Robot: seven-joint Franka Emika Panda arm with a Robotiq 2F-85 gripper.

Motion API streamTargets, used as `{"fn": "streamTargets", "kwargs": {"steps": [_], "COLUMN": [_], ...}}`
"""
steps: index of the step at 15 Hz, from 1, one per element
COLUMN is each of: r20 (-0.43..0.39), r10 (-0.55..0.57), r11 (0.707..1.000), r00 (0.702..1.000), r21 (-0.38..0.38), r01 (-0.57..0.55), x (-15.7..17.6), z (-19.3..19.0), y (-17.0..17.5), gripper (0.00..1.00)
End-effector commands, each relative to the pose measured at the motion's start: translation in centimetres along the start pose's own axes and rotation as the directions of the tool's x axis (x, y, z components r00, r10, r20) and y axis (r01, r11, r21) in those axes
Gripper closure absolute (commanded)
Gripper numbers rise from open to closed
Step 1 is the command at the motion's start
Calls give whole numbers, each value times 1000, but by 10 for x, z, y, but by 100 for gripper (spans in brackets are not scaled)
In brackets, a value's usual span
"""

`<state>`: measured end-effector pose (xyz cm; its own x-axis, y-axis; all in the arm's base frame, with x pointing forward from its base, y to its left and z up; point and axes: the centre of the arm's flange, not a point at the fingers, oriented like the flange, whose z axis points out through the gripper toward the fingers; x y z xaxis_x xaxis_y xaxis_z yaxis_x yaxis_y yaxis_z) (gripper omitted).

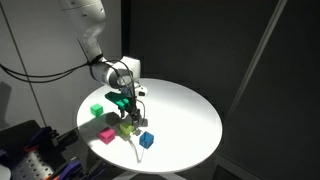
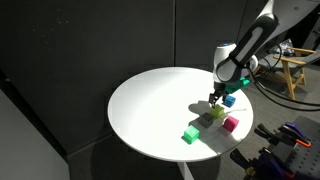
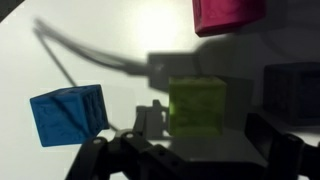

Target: Move the yellow cube from the right and back to the left

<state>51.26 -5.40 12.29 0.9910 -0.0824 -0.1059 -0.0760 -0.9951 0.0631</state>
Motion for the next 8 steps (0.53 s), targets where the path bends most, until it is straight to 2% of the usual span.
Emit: {"fn": "streamTargets", "kwargs": {"steps": [1,8], "r20": [9,18], "r10": [30,62], "r11": [999,996], "r00": [999,998], "r21": [37,56], "r01": [-31,-63], "x": [-6,-7], "z": [-20,-25], "y": [2,2], "gripper": [0,0]}}
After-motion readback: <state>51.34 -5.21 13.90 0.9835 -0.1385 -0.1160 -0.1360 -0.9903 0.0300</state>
